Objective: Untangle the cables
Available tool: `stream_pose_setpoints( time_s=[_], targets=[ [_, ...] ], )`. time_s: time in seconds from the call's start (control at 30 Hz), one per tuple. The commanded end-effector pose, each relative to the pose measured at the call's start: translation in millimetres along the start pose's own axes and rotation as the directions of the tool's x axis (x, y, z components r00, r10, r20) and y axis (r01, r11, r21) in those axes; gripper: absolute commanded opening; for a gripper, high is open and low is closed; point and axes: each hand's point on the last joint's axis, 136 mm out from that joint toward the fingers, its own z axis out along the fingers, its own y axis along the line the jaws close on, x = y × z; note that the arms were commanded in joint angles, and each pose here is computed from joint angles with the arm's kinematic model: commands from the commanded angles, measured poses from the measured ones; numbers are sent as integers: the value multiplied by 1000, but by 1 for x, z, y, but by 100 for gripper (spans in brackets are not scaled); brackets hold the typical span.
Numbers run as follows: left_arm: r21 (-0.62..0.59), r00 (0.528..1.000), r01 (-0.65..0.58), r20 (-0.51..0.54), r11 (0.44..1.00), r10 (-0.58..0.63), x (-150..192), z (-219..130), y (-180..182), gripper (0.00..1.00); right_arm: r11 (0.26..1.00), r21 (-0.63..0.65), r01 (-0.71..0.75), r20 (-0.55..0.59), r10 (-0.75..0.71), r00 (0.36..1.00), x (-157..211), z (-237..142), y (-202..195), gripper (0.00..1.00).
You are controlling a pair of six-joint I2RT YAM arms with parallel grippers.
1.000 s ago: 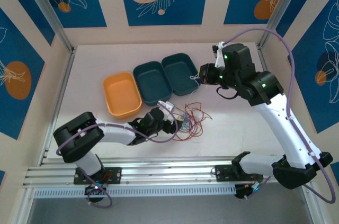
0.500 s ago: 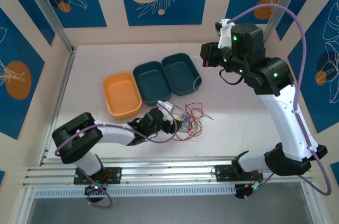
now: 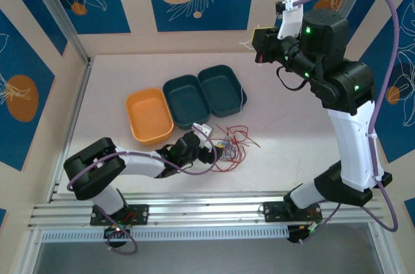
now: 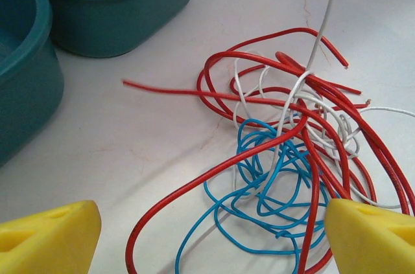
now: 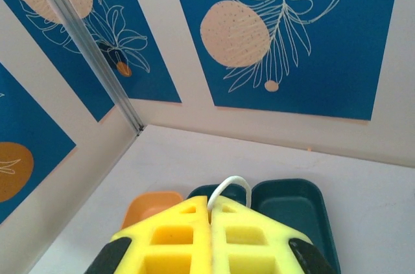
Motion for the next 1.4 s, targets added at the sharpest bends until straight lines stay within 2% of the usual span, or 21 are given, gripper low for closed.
stream_pose_setpoints(
  time_s=[0.0,0.57,0.93,1.1,1.2,1.37],
  targets=[
    [3,999,4,37,1000,-4,-10,-4,-3,89,999,-7,43,51,-43,998,-16,-8,4,0],
    [0,999,-16,37,1000,16,-13,-3,-4,89,987,-104,123,295,-88,952,-74,-60,29,0],
    [-1,999,-11,45,1000,11,-14,-6,-3,89,983,-98,158,433,-101,896,-105,-90,33,0],
    [-4,998,-8,64,1000,9,-20,-10,-3,90,985,-84,151,400,-106,910,-98,-71,30,0],
    [-12,996,-7,90,1000,8,-29,-18,-1,99,988,-57,143,357,-113,927,-89,-52,25,0],
    [-42,990,-16,142,999,22,-49,-40,3,100,991,-31,131,276,-118,954,-70,-16,19,0]
  ],
)
